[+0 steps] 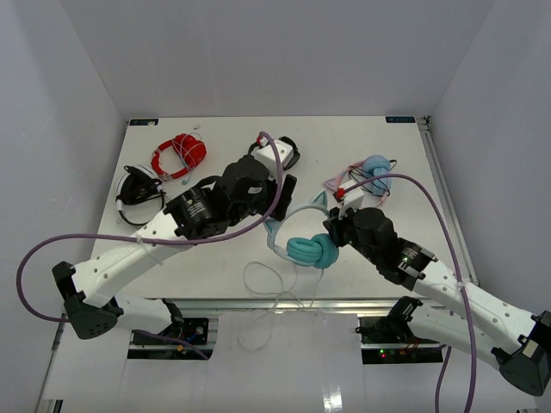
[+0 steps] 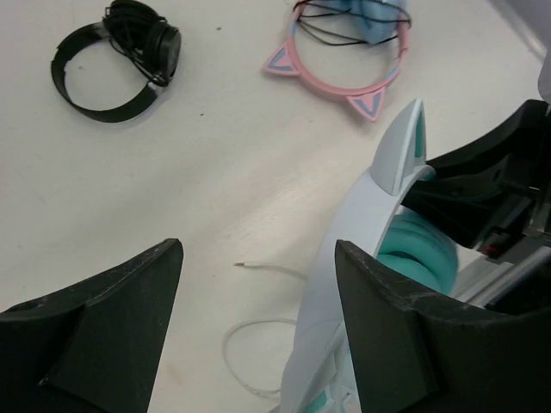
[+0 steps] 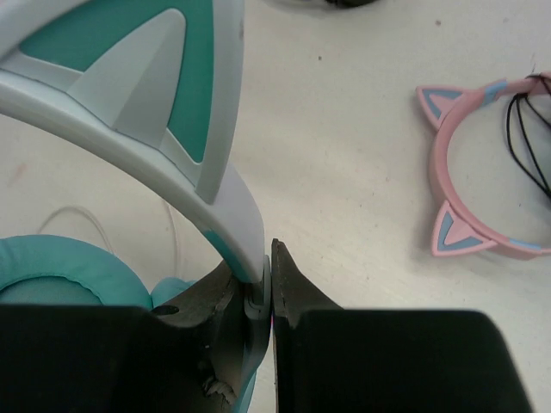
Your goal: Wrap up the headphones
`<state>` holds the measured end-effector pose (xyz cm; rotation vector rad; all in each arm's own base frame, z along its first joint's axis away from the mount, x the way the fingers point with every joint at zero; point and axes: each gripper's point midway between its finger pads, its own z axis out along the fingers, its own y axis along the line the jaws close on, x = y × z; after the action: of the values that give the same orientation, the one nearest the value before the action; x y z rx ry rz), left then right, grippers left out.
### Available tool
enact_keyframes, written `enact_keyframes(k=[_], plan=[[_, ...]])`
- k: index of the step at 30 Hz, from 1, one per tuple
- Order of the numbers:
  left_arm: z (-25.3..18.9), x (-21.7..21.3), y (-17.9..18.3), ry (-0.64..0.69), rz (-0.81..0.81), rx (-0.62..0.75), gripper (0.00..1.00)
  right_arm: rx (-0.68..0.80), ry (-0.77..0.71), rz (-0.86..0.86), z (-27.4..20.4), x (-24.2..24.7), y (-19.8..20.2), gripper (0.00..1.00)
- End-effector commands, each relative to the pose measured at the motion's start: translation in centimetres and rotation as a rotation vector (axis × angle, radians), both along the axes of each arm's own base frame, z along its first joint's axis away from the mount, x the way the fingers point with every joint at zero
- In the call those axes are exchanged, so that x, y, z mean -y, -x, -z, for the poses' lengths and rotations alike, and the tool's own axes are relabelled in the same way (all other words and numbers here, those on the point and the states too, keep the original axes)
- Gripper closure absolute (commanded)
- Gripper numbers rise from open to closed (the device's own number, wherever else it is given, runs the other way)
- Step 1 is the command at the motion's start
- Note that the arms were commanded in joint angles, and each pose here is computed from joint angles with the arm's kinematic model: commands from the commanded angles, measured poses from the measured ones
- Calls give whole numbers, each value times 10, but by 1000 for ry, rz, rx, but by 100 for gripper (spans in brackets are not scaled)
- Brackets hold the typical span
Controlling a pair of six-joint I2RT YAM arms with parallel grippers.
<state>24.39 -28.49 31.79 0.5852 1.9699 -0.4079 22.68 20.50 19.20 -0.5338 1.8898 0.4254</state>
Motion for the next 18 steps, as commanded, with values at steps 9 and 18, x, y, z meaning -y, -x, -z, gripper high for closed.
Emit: enact_keyframes(k=[9,18], plan=[[7,8,13,-176,270,114,31,-106,-36,-41,-12,-21,4,92],[34,18,24,-232,375,57,32,-134,-49,-59,-8,-25,8,92]])
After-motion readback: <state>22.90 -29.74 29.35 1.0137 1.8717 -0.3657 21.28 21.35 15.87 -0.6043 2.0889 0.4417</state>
